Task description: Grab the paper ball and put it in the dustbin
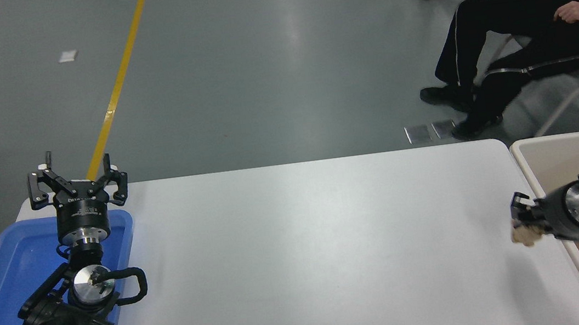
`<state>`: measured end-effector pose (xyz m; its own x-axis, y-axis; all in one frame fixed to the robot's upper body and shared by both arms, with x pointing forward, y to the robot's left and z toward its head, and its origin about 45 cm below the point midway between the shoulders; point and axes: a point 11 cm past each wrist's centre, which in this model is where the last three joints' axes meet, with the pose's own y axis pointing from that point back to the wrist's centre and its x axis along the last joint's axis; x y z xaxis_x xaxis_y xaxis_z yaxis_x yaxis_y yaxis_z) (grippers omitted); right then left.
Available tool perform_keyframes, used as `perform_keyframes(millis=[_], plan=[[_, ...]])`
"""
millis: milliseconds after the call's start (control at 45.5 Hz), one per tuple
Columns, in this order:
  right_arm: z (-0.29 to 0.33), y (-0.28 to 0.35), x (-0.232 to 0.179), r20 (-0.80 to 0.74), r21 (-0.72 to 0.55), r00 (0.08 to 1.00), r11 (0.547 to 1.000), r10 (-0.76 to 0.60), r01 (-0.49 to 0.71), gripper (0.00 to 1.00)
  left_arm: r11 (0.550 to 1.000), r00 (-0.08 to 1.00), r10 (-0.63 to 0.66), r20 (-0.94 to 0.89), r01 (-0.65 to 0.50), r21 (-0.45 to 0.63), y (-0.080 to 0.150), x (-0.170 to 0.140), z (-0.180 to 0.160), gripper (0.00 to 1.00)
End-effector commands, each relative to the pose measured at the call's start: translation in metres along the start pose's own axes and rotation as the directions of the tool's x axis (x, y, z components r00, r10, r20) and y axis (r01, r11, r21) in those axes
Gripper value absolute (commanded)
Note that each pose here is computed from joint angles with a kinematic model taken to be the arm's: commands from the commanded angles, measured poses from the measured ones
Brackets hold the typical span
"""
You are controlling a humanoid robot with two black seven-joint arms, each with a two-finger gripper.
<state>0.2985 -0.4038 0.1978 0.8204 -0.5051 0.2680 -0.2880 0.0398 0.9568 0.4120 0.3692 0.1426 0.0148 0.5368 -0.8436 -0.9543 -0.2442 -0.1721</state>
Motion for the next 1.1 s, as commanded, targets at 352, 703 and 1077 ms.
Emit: perform_keyframes(millis=[352, 703, 1077], plan=[[-0.044, 0.154, 0.016, -0.159, 0.083, 0.987, 0.996, -0.031, 0.045, 0.00, 1.000, 1.000, 0.000, 0.001, 0.000, 0.000, 0.000, 0.000, 0.001, 0.99], [-0.057, 0.199, 0.019, -0.220, 0.109, 0.974, 0.991, -0.057, 0.083, 0.07, 1.000, 1.000, 0.000, 0.001, 0.000, 0.000, 0.000, 0.000, 0.001, 0.99], [-0.023, 0.150, 0.014, -0.149, 0.027, 0.981, 0.992, -0.122, 0.127, 0.08, 1.000, 1.000, -0.001, 0.001, 0.001, 0.001, 0.000, 0.000, 0.000, 0.99]])
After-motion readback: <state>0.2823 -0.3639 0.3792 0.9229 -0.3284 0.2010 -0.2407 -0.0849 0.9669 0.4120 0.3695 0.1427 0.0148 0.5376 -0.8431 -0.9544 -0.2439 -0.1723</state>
